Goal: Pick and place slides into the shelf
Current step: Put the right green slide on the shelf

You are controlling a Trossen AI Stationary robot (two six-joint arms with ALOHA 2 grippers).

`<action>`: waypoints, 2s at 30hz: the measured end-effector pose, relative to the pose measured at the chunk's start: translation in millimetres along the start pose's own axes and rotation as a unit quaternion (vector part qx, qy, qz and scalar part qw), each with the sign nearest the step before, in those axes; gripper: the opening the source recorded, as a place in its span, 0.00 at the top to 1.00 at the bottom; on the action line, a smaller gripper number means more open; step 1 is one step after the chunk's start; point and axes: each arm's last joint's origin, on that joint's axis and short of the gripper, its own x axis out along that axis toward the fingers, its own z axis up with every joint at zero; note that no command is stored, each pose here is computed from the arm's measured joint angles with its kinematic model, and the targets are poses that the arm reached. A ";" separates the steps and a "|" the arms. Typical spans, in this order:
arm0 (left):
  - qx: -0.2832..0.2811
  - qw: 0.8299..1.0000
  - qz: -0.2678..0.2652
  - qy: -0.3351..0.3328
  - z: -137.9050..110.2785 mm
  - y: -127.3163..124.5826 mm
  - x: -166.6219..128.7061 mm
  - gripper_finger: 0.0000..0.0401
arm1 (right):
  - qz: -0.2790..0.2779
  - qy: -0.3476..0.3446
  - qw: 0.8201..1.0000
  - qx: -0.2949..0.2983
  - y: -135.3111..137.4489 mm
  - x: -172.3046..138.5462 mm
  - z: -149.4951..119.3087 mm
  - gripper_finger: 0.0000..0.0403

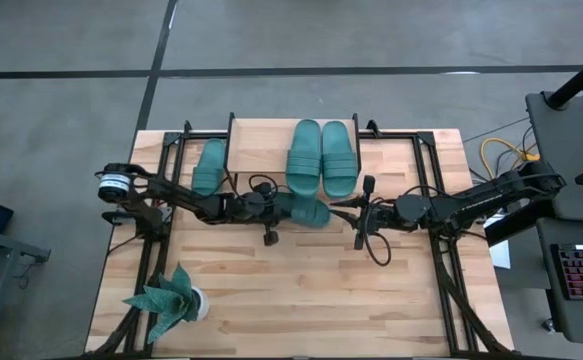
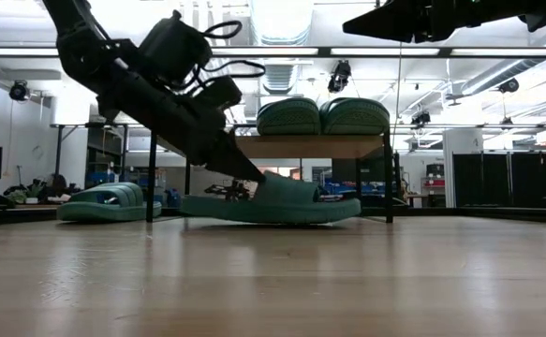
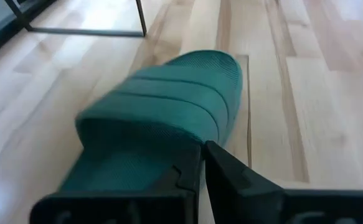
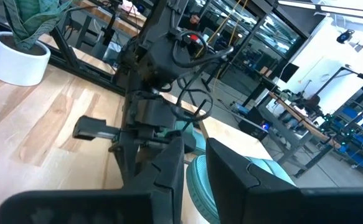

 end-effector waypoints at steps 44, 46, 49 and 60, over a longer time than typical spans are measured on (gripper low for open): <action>-0.005 0.991 -0.135 0.013 -2.4 -14.3 -6.3 0.98 | 0.000 0.000 1.000 0.000 0.0 0.0 -0.1 0.85; -0.004 0.989 -0.145 0.013 -2.4 -14.9 -6.4 0.94 | 0.000 0.000 1.000 0.000 0.1 0.0 -0.1 0.85; -0.002 0.989 -0.147 0.012 -2.2 -14.9 -6.4 0.83 | 0.000 0.000 1.000 0.000 0.1 0.0 -0.1 0.85; -0.006 0.989 -0.150 0.013 -3.0 -15.2 -5.4 0.47 | 0.000 0.000 1.000 0.000 0.0 0.0 -0.1 0.85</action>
